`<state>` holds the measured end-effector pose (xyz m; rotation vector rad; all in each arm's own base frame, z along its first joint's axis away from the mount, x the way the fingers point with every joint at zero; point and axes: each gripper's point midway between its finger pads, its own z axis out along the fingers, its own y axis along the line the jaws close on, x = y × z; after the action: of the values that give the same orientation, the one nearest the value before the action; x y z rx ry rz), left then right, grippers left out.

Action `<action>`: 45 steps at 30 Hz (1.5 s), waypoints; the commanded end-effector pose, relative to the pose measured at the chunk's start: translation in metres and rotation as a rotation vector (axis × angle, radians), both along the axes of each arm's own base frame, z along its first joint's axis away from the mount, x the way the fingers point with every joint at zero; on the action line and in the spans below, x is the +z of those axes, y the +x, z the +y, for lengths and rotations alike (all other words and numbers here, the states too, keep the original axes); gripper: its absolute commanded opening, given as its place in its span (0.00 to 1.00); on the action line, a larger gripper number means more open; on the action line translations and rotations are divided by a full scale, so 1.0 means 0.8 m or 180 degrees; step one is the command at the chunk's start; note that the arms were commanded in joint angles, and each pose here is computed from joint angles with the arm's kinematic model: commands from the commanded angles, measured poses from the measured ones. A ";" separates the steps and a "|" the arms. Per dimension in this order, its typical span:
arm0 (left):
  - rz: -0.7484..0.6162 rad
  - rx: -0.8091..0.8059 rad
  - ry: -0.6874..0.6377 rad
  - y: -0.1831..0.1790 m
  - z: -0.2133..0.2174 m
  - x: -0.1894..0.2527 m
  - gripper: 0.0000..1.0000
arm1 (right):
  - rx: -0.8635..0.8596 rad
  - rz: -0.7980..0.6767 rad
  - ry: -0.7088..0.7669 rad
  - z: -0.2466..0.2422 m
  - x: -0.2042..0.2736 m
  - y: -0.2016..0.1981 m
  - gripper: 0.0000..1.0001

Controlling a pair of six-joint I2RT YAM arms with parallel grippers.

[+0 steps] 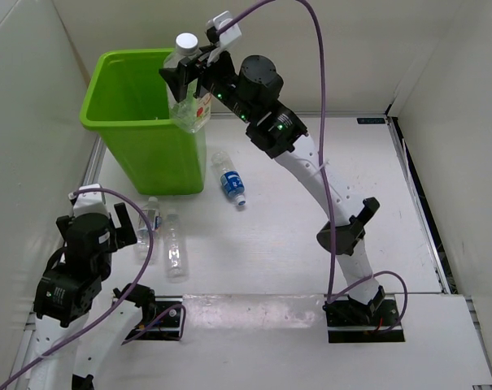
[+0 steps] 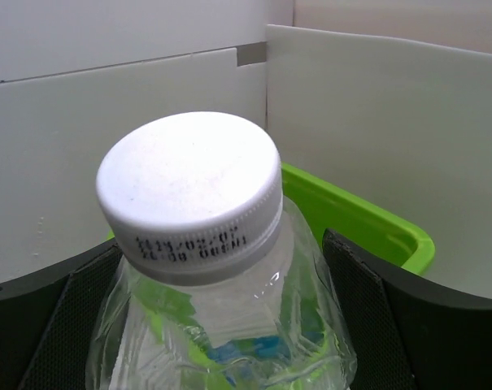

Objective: Put the plastic bottles in the bin

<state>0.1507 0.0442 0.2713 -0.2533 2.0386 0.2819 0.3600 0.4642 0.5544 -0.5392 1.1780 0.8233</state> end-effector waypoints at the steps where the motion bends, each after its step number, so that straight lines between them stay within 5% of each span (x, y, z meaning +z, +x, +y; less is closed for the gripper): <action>1: -0.0025 0.0056 0.0058 -0.007 0.007 0.004 1.00 | 0.0059 -0.0073 0.0103 0.002 0.012 -0.004 0.90; 9: 0.0000 0.0117 0.0078 -0.013 0.012 0.000 1.00 | 0.0097 -0.0009 0.0103 0.011 0.002 -0.002 0.87; 12: -0.0008 0.0114 0.0062 -0.012 0.012 0.000 1.00 | 0.0120 -0.0115 0.0211 0.008 0.017 -0.002 0.60; 19: 0.0002 0.0131 0.0028 -0.017 0.012 0.001 1.00 | -0.0125 -0.0393 0.0840 -0.037 0.088 0.004 0.32; 23: 0.0036 0.0128 0.0043 -0.017 0.012 0.003 1.00 | -0.0095 -0.0431 0.1143 -0.044 0.105 0.006 0.29; 34: 0.0186 0.0060 0.0124 -0.016 0.010 0.009 1.00 | 0.0133 0.0026 0.1145 0.025 0.014 0.056 0.45; 38: 0.0246 0.0039 0.0135 -0.019 0.010 0.006 1.00 | 0.0121 0.0092 0.0902 0.039 -0.017 0.066 0.67; 40: 0.0246 0.0030 0.0129 -0.017 0.009 0.006 1.00 | 0.0074 0.0189 0.0804 0.041 -0.033 0.075 0.90; 45: 0.0197 0.0042 0.0096 -0.014 0.007 0.006 1.00 | -0.0034 0.0094 0.1025 0.006 0.014 0.067 0.90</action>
<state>0.1365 0.0521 0.2703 -0.2411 2.1074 0.3473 0.4354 0.5137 0.4794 -0.3611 1.2198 0.9618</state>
